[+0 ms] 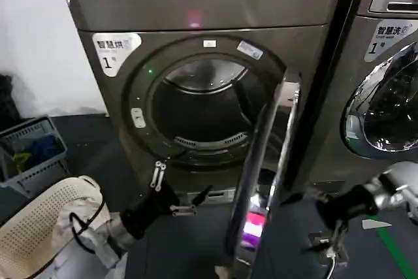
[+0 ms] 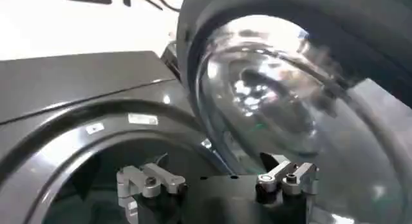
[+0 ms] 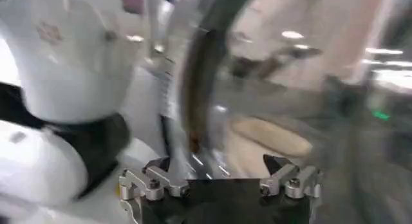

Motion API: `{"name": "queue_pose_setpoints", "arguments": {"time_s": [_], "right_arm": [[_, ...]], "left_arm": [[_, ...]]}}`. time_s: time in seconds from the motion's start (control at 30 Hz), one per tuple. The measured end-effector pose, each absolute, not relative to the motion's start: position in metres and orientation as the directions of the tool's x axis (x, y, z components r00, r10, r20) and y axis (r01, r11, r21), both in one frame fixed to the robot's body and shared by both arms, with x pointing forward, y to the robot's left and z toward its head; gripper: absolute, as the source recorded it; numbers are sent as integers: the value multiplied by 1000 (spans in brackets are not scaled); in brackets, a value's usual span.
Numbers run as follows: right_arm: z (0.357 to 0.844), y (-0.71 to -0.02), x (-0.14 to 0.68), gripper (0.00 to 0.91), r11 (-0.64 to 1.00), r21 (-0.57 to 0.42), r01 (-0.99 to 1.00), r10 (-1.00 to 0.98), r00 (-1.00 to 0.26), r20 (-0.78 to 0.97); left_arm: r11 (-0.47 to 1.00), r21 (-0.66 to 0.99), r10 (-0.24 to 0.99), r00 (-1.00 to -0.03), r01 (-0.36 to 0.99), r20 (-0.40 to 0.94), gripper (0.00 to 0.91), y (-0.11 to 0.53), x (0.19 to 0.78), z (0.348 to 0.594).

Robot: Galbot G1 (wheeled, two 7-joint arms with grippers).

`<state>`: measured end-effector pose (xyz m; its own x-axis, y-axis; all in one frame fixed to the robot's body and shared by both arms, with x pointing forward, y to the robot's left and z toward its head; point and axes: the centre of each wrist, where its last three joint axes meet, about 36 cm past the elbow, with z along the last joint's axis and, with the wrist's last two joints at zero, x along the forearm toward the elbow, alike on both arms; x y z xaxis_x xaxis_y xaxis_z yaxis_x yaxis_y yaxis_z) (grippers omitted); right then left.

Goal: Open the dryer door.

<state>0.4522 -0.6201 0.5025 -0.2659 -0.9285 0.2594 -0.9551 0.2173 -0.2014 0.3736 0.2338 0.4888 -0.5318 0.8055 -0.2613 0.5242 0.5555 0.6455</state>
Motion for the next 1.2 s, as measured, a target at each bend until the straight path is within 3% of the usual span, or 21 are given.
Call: {"name": "queue_pose_setpoints", "arguments": {"time_s": [0.3,0.6,0.73,0.9,1.2], "right_arm": [[445,-738,328,907,658,-181,-731,-713,-682,162],[407,-775,186,907,939,-205,-277,-250,-957,149],[405,-773,141,907,978,-210,7,44,-984,174],[409,-772,92,907,923,-260,283,337,-921,196],[421,-773,28,907,788,-348,508,594,-775,216]], "left_arm": [[552,630,820,-495,546,-288,907,215,378,490],[536,611,838,-456,583,-300,907,192,380,485],[526,600,847,-436,602,-304,907,179,383,483],[514,592,856,-410,621,-314,907,162,389,483],[486,577,874,-359,656,-328,907,132,399,489]]}}
